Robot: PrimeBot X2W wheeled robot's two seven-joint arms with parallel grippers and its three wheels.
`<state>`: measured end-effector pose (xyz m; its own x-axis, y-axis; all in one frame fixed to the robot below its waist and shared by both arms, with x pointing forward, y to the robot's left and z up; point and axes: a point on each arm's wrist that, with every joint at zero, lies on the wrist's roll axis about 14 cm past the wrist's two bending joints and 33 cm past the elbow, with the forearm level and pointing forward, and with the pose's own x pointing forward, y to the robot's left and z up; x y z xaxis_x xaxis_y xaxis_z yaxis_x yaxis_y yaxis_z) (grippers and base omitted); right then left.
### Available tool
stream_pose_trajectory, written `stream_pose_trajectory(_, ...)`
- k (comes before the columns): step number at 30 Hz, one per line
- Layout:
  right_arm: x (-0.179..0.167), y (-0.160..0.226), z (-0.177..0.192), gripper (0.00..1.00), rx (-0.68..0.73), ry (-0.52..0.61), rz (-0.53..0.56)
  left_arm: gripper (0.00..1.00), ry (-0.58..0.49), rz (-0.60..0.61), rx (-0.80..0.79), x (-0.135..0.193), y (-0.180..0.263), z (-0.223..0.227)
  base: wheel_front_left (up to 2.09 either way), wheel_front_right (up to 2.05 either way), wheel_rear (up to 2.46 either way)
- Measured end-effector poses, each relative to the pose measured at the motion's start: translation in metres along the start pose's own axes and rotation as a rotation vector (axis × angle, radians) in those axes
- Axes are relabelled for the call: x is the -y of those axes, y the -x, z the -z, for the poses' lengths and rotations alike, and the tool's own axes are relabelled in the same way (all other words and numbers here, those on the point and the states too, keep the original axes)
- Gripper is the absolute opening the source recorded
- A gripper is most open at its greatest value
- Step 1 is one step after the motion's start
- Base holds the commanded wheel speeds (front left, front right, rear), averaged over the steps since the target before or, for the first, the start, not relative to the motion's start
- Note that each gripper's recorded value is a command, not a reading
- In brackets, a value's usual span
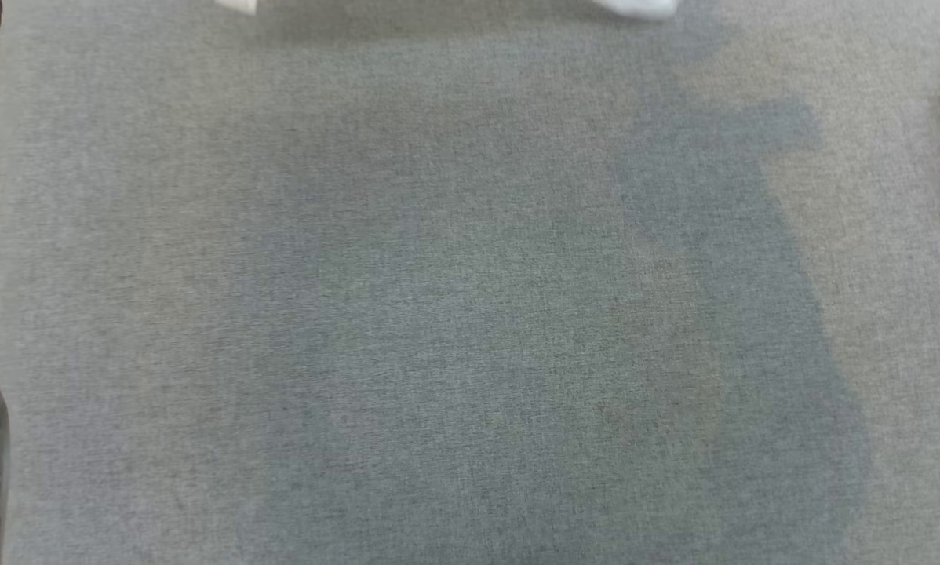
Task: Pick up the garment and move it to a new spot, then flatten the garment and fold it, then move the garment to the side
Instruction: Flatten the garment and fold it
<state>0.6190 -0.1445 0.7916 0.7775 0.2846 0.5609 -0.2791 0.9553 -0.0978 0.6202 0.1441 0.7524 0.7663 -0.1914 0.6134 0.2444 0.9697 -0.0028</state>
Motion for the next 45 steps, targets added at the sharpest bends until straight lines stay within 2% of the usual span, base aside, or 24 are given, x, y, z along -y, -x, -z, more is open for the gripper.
stream_pose_trajectory(4,-0.01,-0.003,0.051,0.0,-0.128,-0.016,-0.019,0.0,0.024,-0.024,-0.159,-0.008,0.007,0.062,0.0,0.0,0.0)
stream_pose_trajectory(9,-0.03,0.025,0.135,0.0,-0.344,-0.08,-0.027,0.0,0.051,-0.071,-0.43,-0.015,0.053,0.152,0.0,0.0,0.0)
stream_pose_trajectory(15,-0.053,0.091,0.218,0.0,-0.548,-0.191,-0.004,0.0,0.181,-0.198,-0.745,-0.016,0.155,0.241,0.0,0.0,0.0)
stream_pose_trajectory(19,-0.067,0.153,0.258,0.0,-0.674,-0.27,0.028,0.0,0.259,-0.27,-0.854,-0.011,0.207,0.263,0.0,0.0,0.0)
stream_pose_trajectory(22,-0.074,0.199,0.277,0.0,-0.75,-0.336,0.074,0.0,0.276,-0.298,-0.897,-0.01,0.235,0.268,0.0,0.0,0.0)
stream_pose_trajectory(26,-0.086,0.253,0.286,0.0,-0.829,-0.41,0.117,0.0,0.313,-0.339,-0.931,-0.005,0.27,0.267,0.0,0.0,0.0)
stream_pose_trajectory(31,-0.086,0.292,0.266,0.0,-0.811,-0.473,0.178,0.0,0.325,-0.354,-0.93,-0.001,0.298,0.25,0.0,0.0,0.0)
stream_pose_trajectory(39,-0.103,0.368,0.222,0.0,-0.821,-0.486,0.22,0.0,0.293,-0.37,-0.916,0.0,0.353,0.205,0.0,0.0,0.0)
stream_pose_trajectory(45,-0.106,0.4,0.184,0.0,-0.812,-0.43,0.224,0.0,0.263,-0.391,-0.934,0.004,0.402,0.171,0.0,0.0,0.0)
